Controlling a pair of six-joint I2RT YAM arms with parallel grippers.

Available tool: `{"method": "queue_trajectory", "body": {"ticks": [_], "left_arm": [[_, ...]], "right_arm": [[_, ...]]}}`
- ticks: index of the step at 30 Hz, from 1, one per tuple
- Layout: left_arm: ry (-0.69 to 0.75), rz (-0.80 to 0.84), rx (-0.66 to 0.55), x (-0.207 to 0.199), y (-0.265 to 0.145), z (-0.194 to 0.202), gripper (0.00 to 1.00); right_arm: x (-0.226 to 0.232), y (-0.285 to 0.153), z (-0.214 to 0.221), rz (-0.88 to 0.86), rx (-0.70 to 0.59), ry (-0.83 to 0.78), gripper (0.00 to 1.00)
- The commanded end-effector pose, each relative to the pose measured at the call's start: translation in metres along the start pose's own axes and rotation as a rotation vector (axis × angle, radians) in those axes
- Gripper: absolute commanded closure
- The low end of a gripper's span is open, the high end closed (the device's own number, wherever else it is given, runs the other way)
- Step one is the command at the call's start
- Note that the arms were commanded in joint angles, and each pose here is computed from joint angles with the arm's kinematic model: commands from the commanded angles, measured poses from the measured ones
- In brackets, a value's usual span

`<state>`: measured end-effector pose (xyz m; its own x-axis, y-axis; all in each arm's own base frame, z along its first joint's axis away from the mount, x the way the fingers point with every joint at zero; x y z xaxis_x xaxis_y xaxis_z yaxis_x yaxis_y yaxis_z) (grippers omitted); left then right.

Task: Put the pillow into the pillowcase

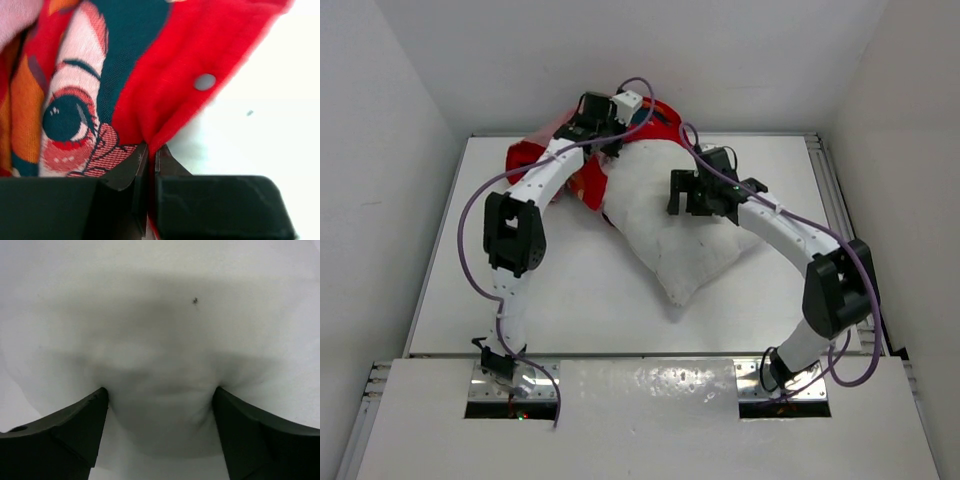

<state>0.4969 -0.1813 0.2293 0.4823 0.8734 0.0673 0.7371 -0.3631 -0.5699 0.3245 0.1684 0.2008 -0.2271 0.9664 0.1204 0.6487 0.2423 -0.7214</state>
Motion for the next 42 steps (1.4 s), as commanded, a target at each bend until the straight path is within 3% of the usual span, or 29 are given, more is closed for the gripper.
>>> {"method": "queue_trajectory", "body": {"ticks": [1, 5, 11, 14, 18, 22, 23, 24, 25, 26, 27, 28, 29, 31, 32, 34, 36, 37, 38, 39, 40, 42], "left_arm": [[0.111, 0.393, -0.080, -0.041, -0.061, -0.051, 1.00], [0.209, 0.645, -0.064, -0.085, -0.107, -0.064, 1.00], [0.318, 0.825, 0.051, -0.103, -0.163, -0.048, 1.00], [0.378, 0.918, -0.022, -0.110, -0.199, -0.055, 1.00], [0.362, 1.088, -0.107, -0.116, -0.216, -0.049, 1.00], [0.319, 1.048, -0.070, -0.115, -0.212, -0.046, 1.00], [0.295, 1.026, -0.050, -0.115, -0.209, -0.044, 0.92], [0.272, 0.997, 0.000, -0.113, -0.201, -0.035, 0.77], [0.260, 0.984, 0.025, -0.113, -0.197, -0.030, 0.22], [0.249, 0.952, 0.048, -0.110, -0.193, -0.026, 0.01], [0.239, 0.857, 0.093, -0.100, -0.184, -0.020, 0.00], [0.223, 0.805, 0.107, -0.094, -0.182, -0.019, 0.00], [0.196, 0.743, 0.094, -0.084, -0.187, -0.023, 0.00], [0.136, 0.579, 0.054, -0.046, -0.193, -0.029, 0.00], [0.125, 0.493, -0.014, -0.031, -0.209, -0.040, 0.00], [0.112, 0.361, -0.042, -0.001, -0.225, -0.044, 0.00], [0.149, 0.201, -0.003, 0.019, -0.241, -0.040, 0.01], [0.193, 0.167, 0.048, 0.023, -0.245, -0.032, 0.10], [0.206, 0.131, 0.102, 0.026, -0.248, -0.019, 0.26], [0.208, 0.048, 0.166, 0.034, -0.251, -0.008, 0.47], [0.184, 0.003, 0.191, 0.038, -0.254, 0.000, 0.75], [0.138, -0.087, 0.261, 0.048, -0.265, 0.025, 0.77]], "right_arm": [[0.021, 0.021, 0.001, -0.165, -0.003, 0.038, 0.23], [0.039, 0.035, -0.016, -0.392, -0.070, 0.158, 1.00], [0.042, -0.022, -0.091, -0.551, -0.466, 0.273, 1.00], [0.037, -0.060, -0.107, -0.538, -0.654, 0.298, 1.00], [0.026, -0.070, -0.066, -0.497, -0.666, 0.399, 1.00], [0.012, -0.075, -0.029, -0.434, -0.570, 0.395, 1.00], [0.005, -0.076, -0.023, -0.404, -0.557, 0.376, 1.00], [-0.001, -0.079, -0.011, -0.372, -0.509, 0.363, 1.00], [-0.006, -0.079, -0.005, -0.352, -0.477, 0.348, 0.97], [-0.018, -0.078, -0.001, -0.305, -0.453, 0.341, 0.87], [-0.026, -0.078, 0.008, -0.260, -0.381, 0.354, 0.71], [-0.032, -0.079, 0.012, -0.245, -0.349, 0.347, 0.37], [-0.042, -0.079, 0.018, -0.206, -0.308, 0.330, 0.26], [-0.045, -0.090, 0.011, -0.182, -0.319, 0.291, 0.15], [-0.047, -0.095, 0.006, -0.141, -0.334, 0.251, 0.13], [-0.045, -0.103, -0.001, -0.117, -0.378, 0.197, 0.13], [-0.030, -0.110, -0.013, -0.147, -0.418, 0.132, 0.33], [-0.023, -0.106, -0.017, -0.162, -0.412, 0.105, 0.44], [-0.006, -0.104, -0.016, -0.208, -0.393, 0.068, 0.60], [0.006, -0.105, -0.023, -0.252, -0.394, 0.047, 0.63], [0.016, -0.102, -0.025, -0.287, -0.374, 0.030, 0.62], [0.043, -0.086, -0.027, -0.361, -0.297, -0.006, 0.42]]}}
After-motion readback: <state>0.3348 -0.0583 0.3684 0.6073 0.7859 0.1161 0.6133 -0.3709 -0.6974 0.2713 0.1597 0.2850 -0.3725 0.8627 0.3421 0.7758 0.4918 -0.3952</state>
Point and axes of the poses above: each gripper's point midway between its finger pads, its own y axis out along the fingers, its own x axis along the line the jaws close on, z = x × y, the point moved 10 cm from there along -y, back along the fingers, and after that the axes turned 8 degrees about -y, right-handed, at the moved point
